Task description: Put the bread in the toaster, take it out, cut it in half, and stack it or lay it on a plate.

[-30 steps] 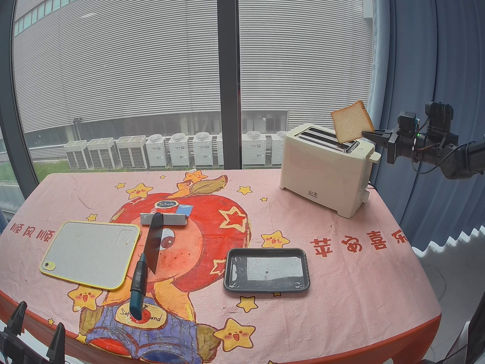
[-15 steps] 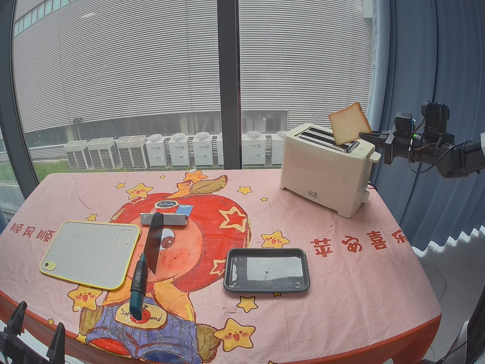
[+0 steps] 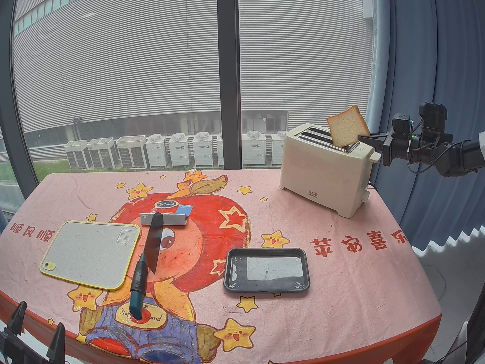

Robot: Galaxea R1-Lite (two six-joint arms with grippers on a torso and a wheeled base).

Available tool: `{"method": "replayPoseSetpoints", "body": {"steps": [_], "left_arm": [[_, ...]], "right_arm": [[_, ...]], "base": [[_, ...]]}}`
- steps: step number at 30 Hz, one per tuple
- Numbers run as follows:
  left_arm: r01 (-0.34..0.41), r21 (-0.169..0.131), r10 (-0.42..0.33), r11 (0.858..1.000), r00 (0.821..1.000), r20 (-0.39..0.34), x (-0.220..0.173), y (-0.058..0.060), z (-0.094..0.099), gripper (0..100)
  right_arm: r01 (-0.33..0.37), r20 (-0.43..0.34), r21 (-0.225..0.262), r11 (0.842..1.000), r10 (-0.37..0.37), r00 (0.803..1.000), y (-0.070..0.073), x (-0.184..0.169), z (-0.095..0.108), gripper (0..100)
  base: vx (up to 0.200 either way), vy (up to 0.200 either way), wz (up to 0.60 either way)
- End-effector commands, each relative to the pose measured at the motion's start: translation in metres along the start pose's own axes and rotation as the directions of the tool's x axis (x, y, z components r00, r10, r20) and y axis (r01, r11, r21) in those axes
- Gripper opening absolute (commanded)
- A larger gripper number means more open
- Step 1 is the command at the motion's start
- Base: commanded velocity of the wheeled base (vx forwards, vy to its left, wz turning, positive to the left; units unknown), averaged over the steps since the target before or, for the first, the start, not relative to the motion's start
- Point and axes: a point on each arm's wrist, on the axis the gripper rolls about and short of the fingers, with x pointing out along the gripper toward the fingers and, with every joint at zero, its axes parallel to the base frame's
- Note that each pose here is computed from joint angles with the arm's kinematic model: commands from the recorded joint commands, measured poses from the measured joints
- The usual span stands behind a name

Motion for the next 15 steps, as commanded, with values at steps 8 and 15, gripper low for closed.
{"method": "replayPoseSetpoints", "body": {"steps": [8, 15], "left_arm": [[-0.001, 0.000, 0.001, 1.000, 1.000, -0.001, 0.0001, 0.0000, -0.0053, 100], [0.000, 0.000, 0.000, 1.000, 1.000, -0.001, 0.0001, -0.0001, -0.0053, 100]], "right_arm": [[0.005, -0.008, 0.005, 1.000, -0.005, 1.000, -0.0017, -0.0025, -0.0006, 0], [-0.003, -0.015, 0.009, 1.000, 0.003, 1.000, 0.0026, -0.0030, 0.0038, 0]], "base": [[0.000, 0.000, 0.00], [0.000, 0.000, 0.00]]}}
